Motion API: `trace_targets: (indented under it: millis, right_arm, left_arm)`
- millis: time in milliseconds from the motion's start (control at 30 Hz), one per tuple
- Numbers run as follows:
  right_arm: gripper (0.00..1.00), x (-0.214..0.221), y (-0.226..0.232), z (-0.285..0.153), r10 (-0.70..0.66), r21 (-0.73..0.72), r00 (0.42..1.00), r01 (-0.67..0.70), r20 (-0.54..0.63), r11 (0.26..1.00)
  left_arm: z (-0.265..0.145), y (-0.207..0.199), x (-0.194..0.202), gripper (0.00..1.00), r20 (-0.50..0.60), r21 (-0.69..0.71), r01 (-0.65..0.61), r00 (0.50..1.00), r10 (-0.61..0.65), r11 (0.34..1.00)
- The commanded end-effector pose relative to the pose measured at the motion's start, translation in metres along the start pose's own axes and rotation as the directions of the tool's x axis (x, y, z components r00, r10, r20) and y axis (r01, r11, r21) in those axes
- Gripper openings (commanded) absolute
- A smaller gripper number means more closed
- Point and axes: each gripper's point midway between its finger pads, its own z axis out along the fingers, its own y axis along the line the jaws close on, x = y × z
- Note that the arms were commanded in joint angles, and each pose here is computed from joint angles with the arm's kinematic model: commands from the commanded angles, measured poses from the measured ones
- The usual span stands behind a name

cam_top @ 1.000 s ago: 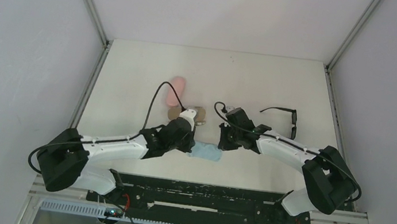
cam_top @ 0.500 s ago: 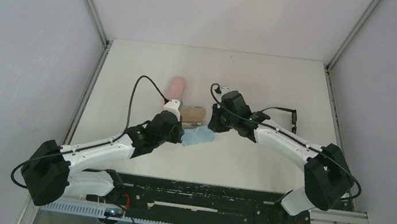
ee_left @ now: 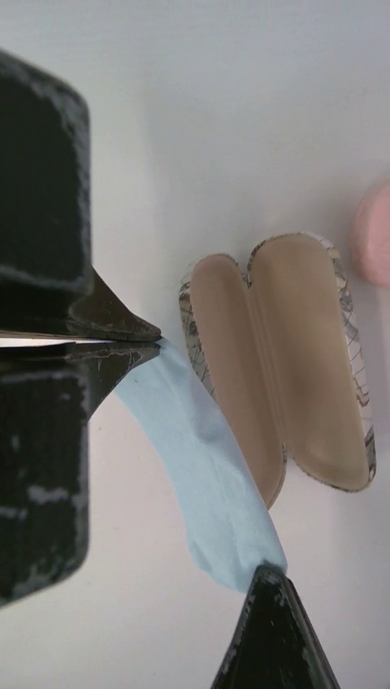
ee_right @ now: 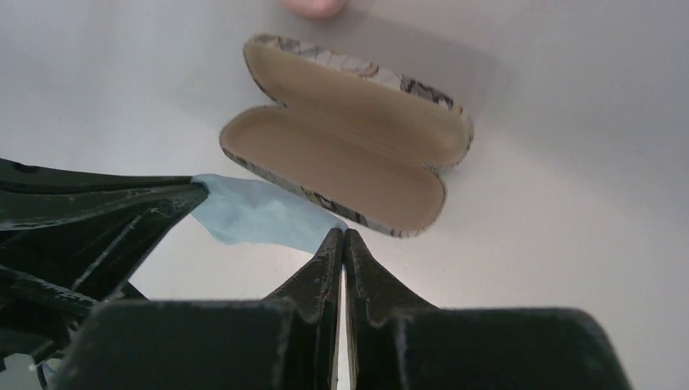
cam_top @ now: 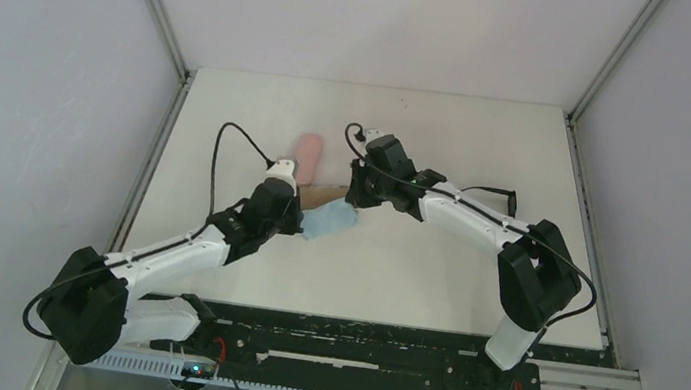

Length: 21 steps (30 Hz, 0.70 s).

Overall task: Organize the sunglasses
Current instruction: Place the glasses cleaning cloth in the sunglasses case.

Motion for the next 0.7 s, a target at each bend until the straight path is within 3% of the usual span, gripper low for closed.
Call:
trace_targets:
  millis: [0, 667]
  right_arm:
    - [0.00, -0.031, 0.007, 0.000, -0.014, -0.022, 0.998, 0.015, 0.056, 1.000]
    - [0.00, -0.043, -0.016, 0.033, 0.037, -0.006, 0.999, -0.037, 0.021, 0.999]
  left_arm:
    - [0.007, -0.006, -0.032, 0.00, 0.069, 0.023, -0.002, 0.998, 0.000, 1.000]
    - [0.043, -0.003, -0.062, 0.00, 0.082, 0.021, 0.008, 0.997, -0.010, 1.000]
